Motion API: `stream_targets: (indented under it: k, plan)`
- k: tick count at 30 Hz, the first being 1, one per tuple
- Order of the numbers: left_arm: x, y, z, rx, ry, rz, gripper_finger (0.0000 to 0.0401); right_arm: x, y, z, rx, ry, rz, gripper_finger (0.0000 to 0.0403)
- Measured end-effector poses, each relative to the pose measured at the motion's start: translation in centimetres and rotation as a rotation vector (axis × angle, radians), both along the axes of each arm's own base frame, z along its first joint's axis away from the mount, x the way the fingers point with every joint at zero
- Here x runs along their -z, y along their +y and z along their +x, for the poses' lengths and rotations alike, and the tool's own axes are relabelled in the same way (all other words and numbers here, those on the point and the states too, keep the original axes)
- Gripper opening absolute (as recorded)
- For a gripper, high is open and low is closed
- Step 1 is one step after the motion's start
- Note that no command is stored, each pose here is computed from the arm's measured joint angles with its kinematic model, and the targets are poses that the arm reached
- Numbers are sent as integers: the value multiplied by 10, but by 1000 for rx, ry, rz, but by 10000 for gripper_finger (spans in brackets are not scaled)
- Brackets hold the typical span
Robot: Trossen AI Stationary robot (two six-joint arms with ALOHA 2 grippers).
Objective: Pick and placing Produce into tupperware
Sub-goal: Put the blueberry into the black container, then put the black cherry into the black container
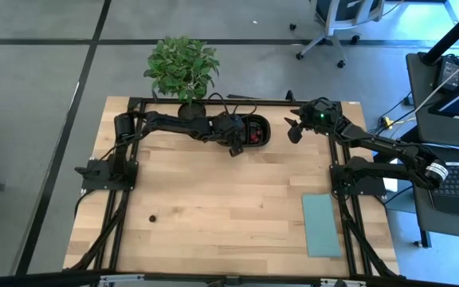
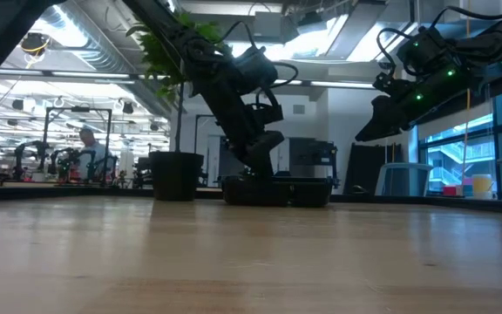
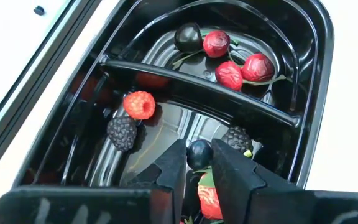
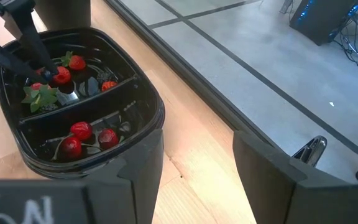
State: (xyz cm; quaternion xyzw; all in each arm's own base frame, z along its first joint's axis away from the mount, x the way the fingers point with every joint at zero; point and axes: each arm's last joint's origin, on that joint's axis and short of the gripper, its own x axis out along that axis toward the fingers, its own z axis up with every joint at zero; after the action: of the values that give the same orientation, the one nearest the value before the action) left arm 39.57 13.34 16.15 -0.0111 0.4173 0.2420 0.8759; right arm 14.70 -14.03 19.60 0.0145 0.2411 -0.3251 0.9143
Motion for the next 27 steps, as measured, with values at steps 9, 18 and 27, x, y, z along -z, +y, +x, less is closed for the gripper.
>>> stream_targets:
  k: [9, 18, 27]
  plan:
    - [0, -1, 0, 1, 1, -1, 104, 0, 0, 0, 0, 0, 0, 196]
    - [-11, -3, -7, 2, 58, -19, 168, 0, 0, 0, 0, 0, 0, 196]
    - [-89, -37, -47, 41, 155, -91, 171, 0, 0, 0, 0, 0, 2, 196]
